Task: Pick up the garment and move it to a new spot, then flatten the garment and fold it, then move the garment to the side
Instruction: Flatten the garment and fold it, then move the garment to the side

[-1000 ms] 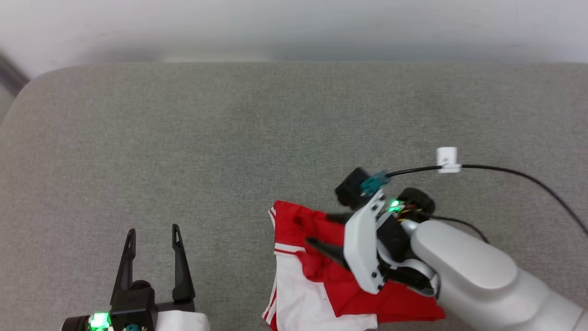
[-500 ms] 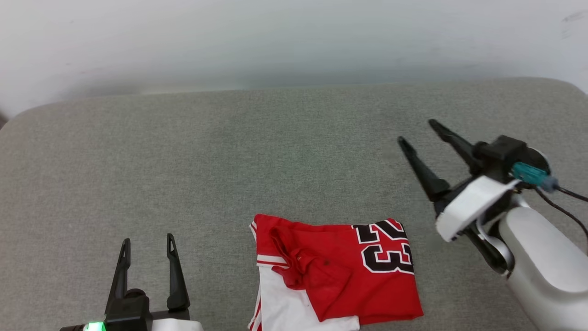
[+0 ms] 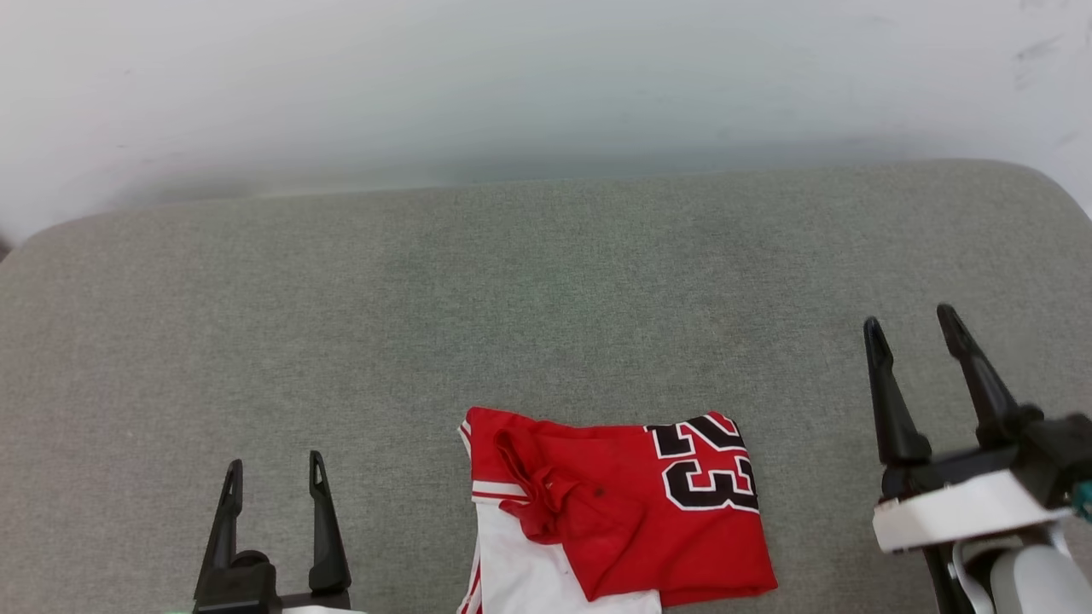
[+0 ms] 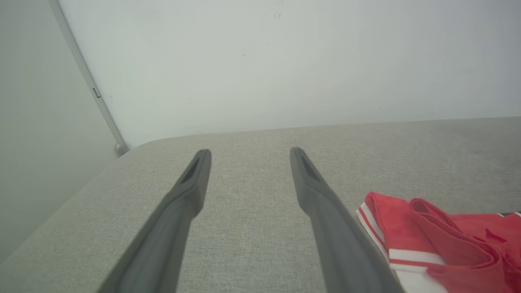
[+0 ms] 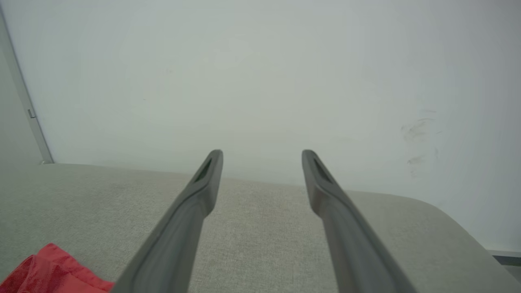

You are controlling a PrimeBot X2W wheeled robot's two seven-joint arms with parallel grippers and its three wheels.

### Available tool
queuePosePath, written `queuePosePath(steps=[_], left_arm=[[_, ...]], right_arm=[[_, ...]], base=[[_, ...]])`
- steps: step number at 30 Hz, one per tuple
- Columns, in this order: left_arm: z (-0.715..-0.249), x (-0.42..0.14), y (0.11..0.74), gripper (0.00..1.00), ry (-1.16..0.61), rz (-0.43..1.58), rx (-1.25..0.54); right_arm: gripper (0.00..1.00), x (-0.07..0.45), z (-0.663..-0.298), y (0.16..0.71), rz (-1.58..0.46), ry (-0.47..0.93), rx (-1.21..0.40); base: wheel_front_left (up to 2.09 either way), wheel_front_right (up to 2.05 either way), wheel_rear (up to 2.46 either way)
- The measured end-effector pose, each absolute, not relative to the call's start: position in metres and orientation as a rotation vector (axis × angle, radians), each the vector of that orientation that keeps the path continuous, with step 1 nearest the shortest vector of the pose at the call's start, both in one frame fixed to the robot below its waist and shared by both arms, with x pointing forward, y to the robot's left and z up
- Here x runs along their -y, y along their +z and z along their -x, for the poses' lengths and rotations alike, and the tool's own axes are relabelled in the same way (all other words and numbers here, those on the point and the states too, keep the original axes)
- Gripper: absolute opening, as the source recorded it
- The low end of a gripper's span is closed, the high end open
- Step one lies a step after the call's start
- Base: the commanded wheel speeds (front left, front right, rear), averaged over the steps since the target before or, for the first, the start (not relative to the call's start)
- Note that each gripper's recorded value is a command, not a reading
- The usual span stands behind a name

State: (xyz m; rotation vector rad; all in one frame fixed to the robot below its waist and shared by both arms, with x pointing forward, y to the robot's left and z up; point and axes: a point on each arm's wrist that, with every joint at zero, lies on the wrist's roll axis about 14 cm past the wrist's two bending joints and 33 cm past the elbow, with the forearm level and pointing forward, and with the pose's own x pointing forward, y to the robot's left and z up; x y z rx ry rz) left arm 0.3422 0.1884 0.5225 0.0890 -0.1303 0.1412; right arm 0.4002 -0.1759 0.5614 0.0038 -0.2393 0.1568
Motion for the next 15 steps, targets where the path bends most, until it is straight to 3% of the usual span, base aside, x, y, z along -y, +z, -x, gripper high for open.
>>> queuePosePath(steps=[15], left_arm=[[-0.322,-0.192,0.524,1.00,0.137,-0.064,0.132]], right_arm=[[1.00,0.178,-0.341,0.527,-0.073,0.080,0.149]], base=[[0.00,0.00,0.00]])
